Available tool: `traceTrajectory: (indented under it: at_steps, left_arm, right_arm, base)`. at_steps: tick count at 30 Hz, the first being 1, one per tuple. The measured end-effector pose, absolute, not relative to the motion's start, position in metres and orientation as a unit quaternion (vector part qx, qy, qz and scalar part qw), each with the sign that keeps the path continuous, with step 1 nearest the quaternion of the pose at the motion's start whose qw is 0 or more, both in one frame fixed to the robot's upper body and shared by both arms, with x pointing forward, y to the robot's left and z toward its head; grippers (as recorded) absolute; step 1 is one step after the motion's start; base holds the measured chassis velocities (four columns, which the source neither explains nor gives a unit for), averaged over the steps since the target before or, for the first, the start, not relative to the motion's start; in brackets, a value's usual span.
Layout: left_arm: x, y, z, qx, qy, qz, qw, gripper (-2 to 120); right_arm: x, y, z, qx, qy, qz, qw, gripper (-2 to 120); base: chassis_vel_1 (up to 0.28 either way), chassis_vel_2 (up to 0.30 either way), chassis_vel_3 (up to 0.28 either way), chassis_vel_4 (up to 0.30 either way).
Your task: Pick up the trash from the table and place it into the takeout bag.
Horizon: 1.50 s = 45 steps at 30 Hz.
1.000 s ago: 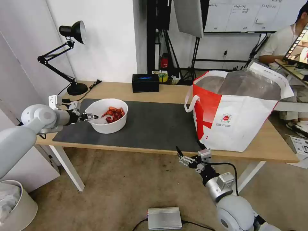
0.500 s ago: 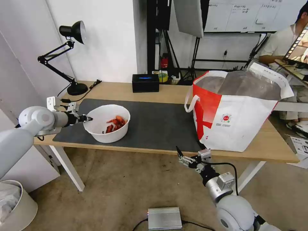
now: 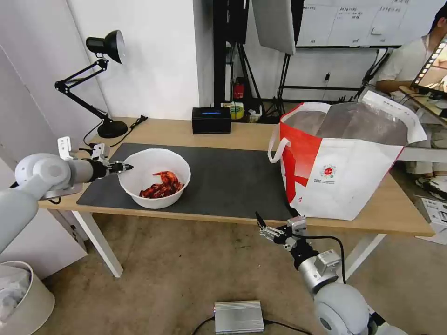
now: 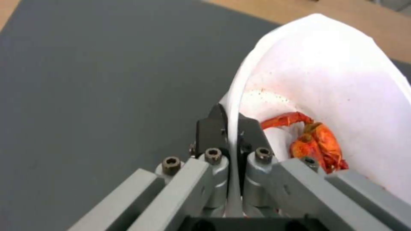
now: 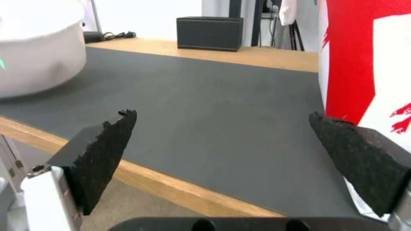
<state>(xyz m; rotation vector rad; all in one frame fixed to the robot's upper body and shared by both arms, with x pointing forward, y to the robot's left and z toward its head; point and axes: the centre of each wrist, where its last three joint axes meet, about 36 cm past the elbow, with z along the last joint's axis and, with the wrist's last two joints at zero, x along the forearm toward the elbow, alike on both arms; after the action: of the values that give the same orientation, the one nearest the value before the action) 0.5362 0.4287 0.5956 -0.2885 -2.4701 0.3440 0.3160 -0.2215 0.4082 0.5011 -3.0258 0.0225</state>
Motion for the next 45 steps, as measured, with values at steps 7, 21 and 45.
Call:
traceTrajectory:
  at_steps: [7,21,45]
  left_arm:
    - [0.529,0.418,0.608,-0.129,-0.939,0.138,0.289,0]
    - [0.516,0.375,0.637,-0.179,-0.939,0.148,0.254,0]
    - [0.542,0.299,0.679,-0.257,-0.925,0.162,0.228,0]
  right_arm:
    - [0.316,-0.221,0.408,0.163,-0.986,0.007,0.037,100]
    - [0.316,-0.221,0.408,0.163,-0.986,0.007,0.037,100]
    - [0.316,-0.221,0.408,0.163,-0.986,0.007,0.037,100]
  base:
    - [0.0,0.0,0.0,0.0]
    - [0.0,0.0,0.0,0.0]
    - [0.0,0.0,0.0,0.0]
